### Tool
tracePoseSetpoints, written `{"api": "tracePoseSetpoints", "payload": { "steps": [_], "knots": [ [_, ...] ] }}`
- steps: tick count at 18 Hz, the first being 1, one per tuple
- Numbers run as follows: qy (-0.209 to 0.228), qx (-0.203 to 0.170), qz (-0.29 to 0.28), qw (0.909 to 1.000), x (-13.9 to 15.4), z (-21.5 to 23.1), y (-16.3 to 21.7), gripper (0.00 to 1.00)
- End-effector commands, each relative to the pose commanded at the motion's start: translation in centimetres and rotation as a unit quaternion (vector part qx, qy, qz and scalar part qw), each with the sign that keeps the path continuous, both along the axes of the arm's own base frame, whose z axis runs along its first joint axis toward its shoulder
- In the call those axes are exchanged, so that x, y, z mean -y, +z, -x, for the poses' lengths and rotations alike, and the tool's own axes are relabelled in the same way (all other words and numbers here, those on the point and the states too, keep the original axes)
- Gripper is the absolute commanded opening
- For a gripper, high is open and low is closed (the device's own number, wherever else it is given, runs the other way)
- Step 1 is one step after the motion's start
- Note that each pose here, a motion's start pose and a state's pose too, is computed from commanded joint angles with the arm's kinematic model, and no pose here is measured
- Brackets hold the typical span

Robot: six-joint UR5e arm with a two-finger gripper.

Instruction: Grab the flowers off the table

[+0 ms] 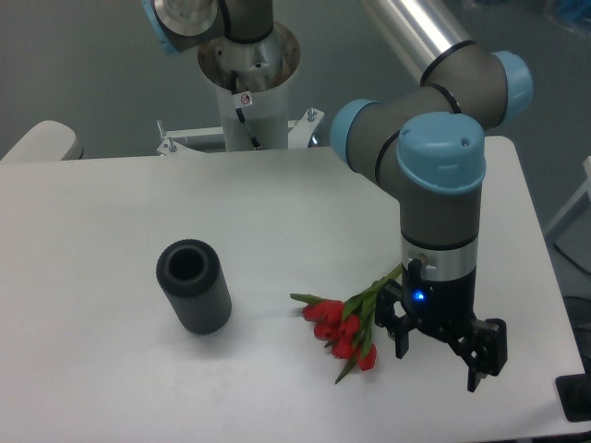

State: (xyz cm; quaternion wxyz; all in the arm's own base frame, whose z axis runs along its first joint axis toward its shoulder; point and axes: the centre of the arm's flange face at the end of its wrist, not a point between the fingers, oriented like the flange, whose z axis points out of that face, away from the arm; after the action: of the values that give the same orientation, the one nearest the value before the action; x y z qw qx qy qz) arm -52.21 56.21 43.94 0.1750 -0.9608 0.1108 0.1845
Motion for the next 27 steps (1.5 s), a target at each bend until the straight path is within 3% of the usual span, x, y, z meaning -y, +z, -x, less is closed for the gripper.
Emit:
{"api": "tracePoseSetpoints", "payload": {
  "steps": [8,12,16,21,27],
  "knots": [
    [0.002,0.004,0.003,1.0,0.3,-0.2,0.1,1.0],
    [0.006,0.034,0.025,0.9991,0.8,-0.8,-0.8,1.0],
    [0.019,0.067,0.092,0.9933,2.3,-1.0,-2.4,1.0],
    [0.033,0.08,0.165,0.9824,3.9,-1.5,-6.4,1.0],
    [0.034,0.108,0.194,0.9746,4.8,-2.1,-10.8,1.0]
  ]
}}
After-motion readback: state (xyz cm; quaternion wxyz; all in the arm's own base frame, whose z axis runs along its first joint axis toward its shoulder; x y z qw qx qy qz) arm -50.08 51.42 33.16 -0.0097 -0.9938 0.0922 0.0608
